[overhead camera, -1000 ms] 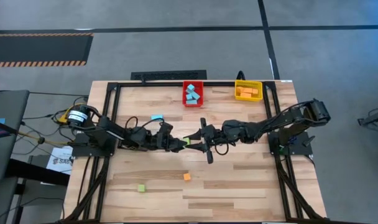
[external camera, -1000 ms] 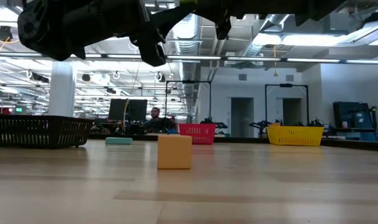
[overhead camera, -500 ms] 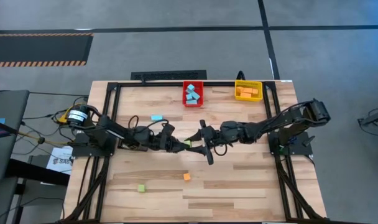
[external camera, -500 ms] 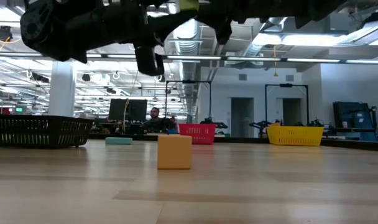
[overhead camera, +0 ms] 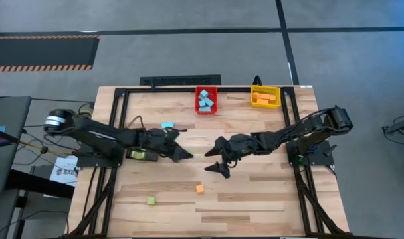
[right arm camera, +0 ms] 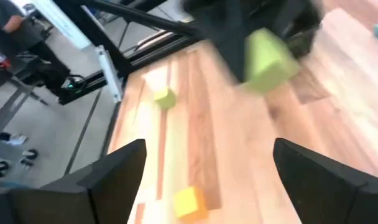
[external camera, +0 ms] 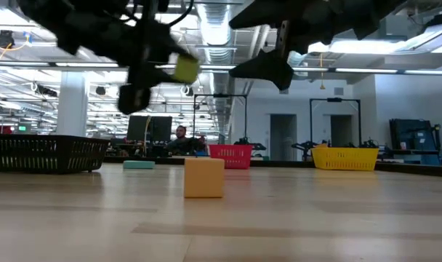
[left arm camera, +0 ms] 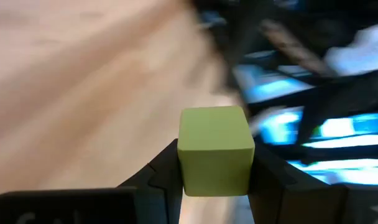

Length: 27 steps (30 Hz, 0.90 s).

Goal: Sort & place blocks by color
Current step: Put the green block into the black bin

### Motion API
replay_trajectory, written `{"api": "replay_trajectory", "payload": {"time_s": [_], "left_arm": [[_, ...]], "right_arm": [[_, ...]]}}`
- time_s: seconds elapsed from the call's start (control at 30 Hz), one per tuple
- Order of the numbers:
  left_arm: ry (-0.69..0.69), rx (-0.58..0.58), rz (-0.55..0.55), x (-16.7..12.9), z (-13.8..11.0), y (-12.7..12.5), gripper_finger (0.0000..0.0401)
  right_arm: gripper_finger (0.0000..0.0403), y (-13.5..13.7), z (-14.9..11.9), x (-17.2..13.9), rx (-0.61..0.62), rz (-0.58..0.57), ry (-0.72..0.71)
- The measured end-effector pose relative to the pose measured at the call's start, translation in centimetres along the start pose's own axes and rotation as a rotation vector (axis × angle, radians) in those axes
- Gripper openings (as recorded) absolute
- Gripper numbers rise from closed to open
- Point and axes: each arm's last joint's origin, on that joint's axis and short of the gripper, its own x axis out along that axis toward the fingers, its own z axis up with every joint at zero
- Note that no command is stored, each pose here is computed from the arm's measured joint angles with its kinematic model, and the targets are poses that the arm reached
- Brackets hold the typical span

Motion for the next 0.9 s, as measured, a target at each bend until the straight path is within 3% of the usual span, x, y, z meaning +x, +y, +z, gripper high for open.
{"api": "replay_trajectory", "payload": {"time_s": [0.33,0.5,0.63,0.73,0.9], "left_arm": [[0.050,0.133,0.698,-9.2,0.7,-1.5,0.0107],[0.135,0.046,0.974,-11.9,-0.4,-0.1,0.0107],[0.173,-0.005,1.037,-12.2,-1.2,0.7,0.0107],[0.195,-0.038,1.010,-12.0,-1.4,0.7,0.0109],[0.262,-0.048,0.976,-10.8,-1.5,0.8,0.0164]], "right_arm": [[0.0347,0.2,0.0,0.0,-0.007,-0.046,-0.030],[0.0346,-0.7,0.6,-0.1,0.005,-0.071,-0.059],[0.0349,-1.2,0.9,-0.1,0.014,-0.083,-0.072],[0.0349,-1.2,1.0,-0.1,0.031,-0.083,-0.075],[0.0346,-1.2,1.0,-0.1,0.034,-0.083,-0.075]]}}
